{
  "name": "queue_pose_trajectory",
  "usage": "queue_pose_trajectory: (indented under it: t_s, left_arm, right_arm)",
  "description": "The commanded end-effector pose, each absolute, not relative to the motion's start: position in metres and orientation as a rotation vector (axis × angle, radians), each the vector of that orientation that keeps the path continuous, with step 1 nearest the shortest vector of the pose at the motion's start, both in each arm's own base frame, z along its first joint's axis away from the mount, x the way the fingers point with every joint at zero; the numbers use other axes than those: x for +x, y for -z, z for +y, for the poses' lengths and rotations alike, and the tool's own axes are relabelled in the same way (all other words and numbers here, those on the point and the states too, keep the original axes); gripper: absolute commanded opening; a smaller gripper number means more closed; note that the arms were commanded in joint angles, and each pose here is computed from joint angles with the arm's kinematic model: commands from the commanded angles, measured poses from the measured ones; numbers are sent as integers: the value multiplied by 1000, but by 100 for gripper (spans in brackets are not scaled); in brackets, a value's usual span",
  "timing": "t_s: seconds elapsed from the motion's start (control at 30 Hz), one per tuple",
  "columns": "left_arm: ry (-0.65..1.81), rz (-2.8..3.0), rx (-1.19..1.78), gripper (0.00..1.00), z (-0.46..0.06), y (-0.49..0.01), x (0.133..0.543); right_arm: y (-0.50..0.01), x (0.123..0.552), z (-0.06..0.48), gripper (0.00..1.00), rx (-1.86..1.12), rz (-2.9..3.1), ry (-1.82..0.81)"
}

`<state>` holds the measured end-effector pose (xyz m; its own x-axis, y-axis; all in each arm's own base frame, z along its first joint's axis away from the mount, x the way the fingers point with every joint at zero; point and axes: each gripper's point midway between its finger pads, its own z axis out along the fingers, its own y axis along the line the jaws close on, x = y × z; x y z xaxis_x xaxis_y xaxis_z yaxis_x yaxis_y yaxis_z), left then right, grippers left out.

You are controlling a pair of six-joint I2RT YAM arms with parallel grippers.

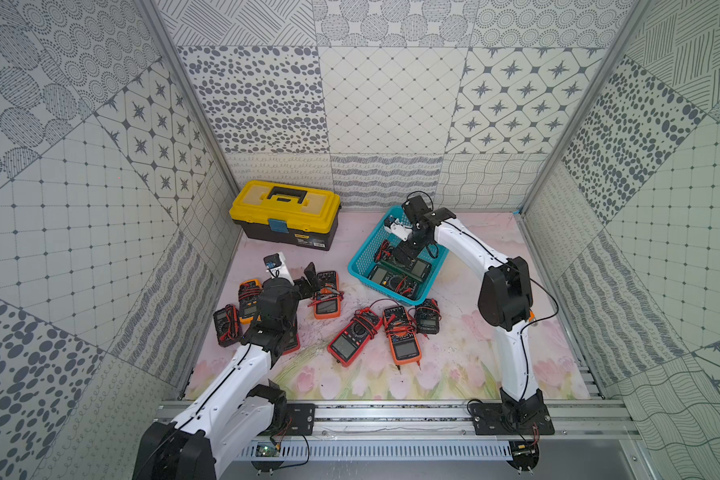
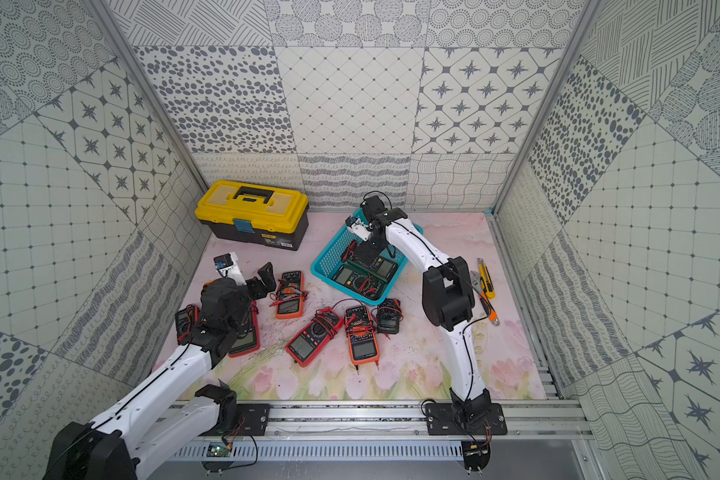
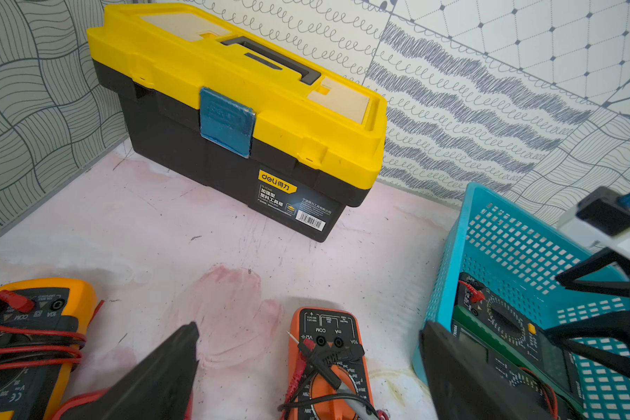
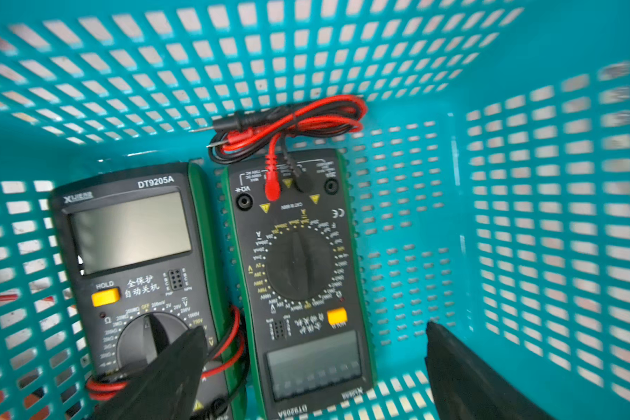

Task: Put the multimeter into the basket
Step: Place the multimeter in the basket, then adjust the multimeter at the center of the board.

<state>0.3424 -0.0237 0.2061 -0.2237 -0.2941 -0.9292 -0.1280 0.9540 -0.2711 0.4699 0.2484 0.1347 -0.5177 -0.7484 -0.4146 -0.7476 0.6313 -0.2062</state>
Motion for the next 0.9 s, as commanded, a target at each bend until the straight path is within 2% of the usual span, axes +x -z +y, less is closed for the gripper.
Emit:
queue_pose_trajectory:
  t_s: [0.0,0.2,0.3,0.6,0.87]
  left_arm:
    - [191,1768,-304,99,-28,-222,344]
    - [196,1779,-312,99,-29,-219,346]
    - [206,1790,-347,99,-27,-216,346]
    - [156,1858,-399,99,-20,-202,346]
    - [47,2119,-585,99,-4,-158,320]
  right_arm:
    - [-173,481,245,99,-974,2290,112]
    - [-199,461,232,98,-669,2256,169]
    - [-205,443,227,98,-532,2268,118]
    - [-193,382,205,98,-147,2343,16]
    - [-180,353,187,98,-14,2371,16]
